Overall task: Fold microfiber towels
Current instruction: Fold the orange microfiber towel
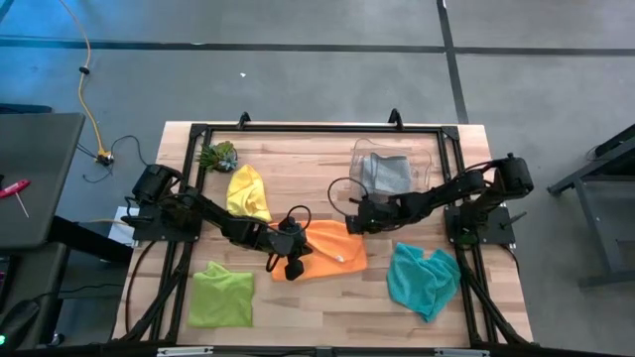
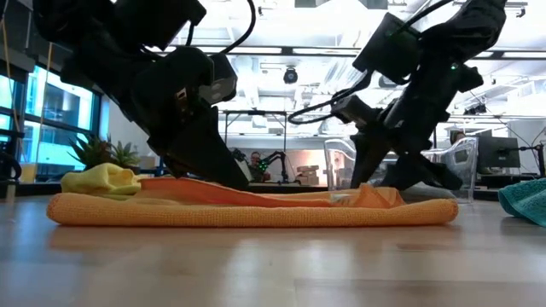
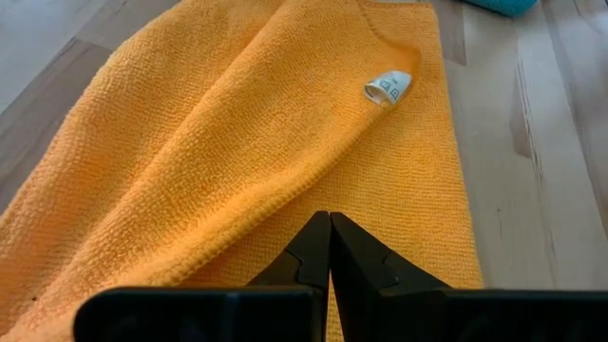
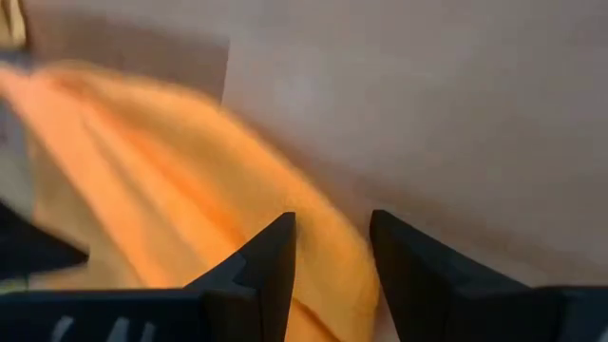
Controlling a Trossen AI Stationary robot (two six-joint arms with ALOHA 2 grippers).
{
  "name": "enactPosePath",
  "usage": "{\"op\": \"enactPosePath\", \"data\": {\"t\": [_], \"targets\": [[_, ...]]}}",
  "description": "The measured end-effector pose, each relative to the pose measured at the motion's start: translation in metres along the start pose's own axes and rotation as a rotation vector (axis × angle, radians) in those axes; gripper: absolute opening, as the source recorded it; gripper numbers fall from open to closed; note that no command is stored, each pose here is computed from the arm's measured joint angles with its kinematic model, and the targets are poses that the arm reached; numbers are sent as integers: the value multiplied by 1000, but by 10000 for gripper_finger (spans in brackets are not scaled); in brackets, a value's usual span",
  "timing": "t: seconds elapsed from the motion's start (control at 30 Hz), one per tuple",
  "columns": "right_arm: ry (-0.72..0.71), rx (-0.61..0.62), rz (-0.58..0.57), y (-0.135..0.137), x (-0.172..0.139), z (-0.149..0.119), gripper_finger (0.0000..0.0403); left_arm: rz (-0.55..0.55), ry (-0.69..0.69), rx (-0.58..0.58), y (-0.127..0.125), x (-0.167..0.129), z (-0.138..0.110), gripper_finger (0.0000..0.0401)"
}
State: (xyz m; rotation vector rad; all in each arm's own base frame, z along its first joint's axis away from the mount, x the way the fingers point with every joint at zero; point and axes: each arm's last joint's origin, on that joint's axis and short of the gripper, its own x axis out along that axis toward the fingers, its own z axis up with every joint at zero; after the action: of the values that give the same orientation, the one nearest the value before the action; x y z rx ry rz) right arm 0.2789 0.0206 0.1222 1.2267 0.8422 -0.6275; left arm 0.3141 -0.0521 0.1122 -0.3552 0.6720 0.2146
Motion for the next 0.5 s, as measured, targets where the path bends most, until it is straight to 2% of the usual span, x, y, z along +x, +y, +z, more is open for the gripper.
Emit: {"op": "enactPosePath", "data": {"t": [0.17,0.4,0.5], "targets": [[26,-3,-6,-1,-1,-1,134,0,0,0,0,0,0,0],[-27,34,-151,-13,-27,-2,134,0,0,0,0,0,0,0],[-1,8,-122,-10,-33,-4,134,1,-1,0,0,0,0,0]]}}
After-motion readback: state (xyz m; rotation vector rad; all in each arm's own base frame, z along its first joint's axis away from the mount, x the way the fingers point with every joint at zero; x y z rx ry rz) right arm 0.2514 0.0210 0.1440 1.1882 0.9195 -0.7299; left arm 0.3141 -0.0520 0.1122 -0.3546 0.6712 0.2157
